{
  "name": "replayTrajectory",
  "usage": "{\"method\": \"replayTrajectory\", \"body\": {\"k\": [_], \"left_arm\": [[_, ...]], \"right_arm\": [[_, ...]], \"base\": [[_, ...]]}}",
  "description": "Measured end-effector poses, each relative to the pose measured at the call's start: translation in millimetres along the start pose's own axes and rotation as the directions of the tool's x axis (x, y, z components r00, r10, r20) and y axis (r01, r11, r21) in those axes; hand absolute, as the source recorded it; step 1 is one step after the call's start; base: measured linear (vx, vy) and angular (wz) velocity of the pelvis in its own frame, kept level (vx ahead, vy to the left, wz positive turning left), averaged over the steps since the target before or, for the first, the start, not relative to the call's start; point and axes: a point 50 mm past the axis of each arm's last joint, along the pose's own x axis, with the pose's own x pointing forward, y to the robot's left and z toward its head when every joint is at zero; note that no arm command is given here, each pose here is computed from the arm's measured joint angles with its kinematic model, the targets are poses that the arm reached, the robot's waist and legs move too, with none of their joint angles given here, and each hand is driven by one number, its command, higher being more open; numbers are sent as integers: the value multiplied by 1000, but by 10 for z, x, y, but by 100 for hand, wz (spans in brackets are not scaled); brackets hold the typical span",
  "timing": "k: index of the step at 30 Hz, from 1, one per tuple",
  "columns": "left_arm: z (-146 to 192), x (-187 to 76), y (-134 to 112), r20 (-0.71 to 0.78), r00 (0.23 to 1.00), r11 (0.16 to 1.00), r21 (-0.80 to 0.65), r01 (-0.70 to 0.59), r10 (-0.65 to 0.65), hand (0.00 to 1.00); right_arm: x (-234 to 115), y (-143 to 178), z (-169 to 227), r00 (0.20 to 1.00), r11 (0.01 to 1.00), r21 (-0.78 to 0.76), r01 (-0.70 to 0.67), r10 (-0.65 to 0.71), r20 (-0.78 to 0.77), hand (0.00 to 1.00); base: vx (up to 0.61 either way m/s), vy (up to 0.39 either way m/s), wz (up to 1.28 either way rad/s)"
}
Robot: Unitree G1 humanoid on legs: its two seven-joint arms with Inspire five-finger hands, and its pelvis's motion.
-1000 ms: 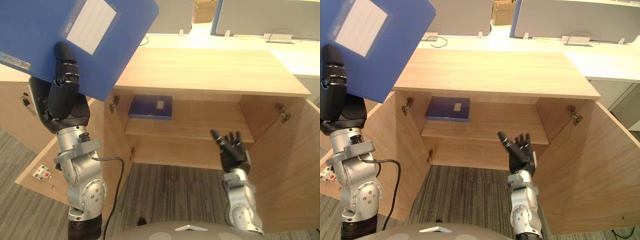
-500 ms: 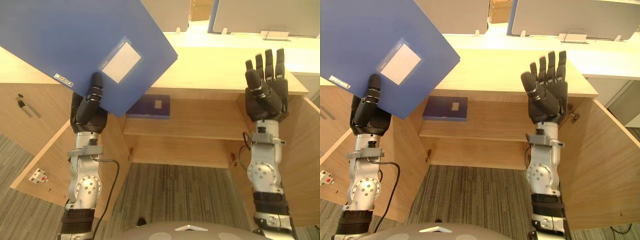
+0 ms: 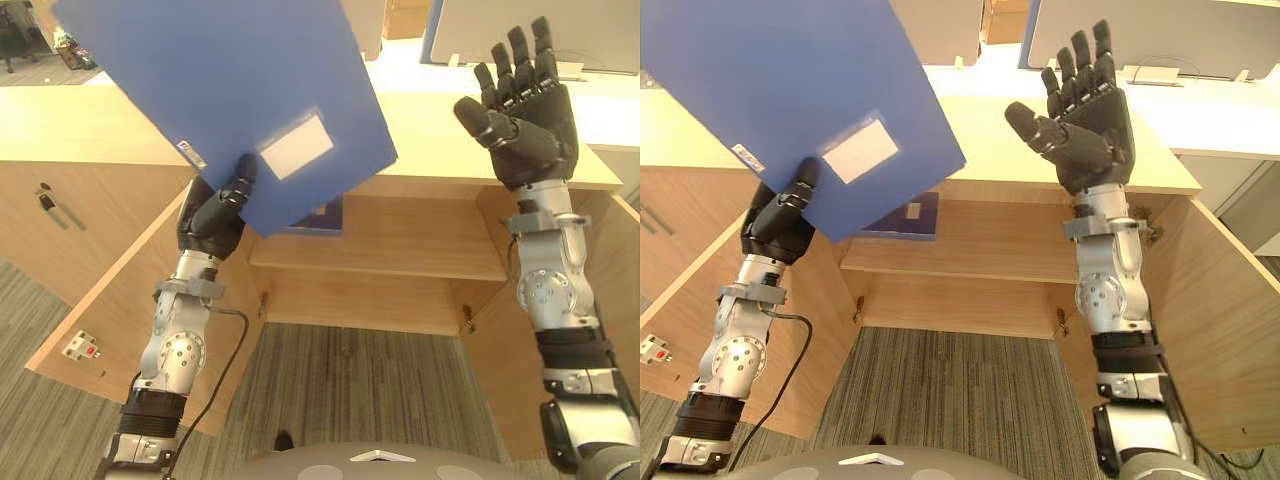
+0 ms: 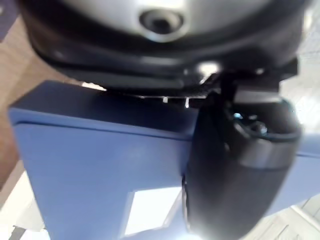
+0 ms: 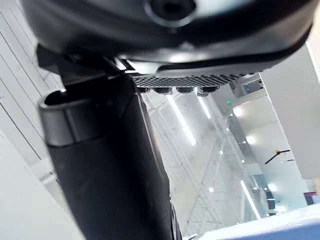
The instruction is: Walk over to the cabinet, pick up the folder, carry it to the office cabinet, place the folder inside the office cabinet, then close the office cabinet door
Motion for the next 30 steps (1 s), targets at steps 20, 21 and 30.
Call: {"method": "replayTrajectory", "body": {"k": [20, 21, 30], "left_arm": [[-43, 44, -42, -297, 931, 957, 129, 259, -211, 0], [-50, 39, -43, -304, 928, 956, 129, 262, -214, 0], [-236, -78, 24, -500, 836, 934, 134, 331, -225, 0]], "right_arm": [[608, 182, -61, 908, 899, -271, -344, 245, -340, 100], [601, 189, -80, 903, 896, -268, -353, 251, -349, 100], [427, 263, -405, 782, 870, -170, -462, 310, -541, 0]], "base": [[-35, -3, 2], [-50, -10, -1], [-17, -1, 0]]}}
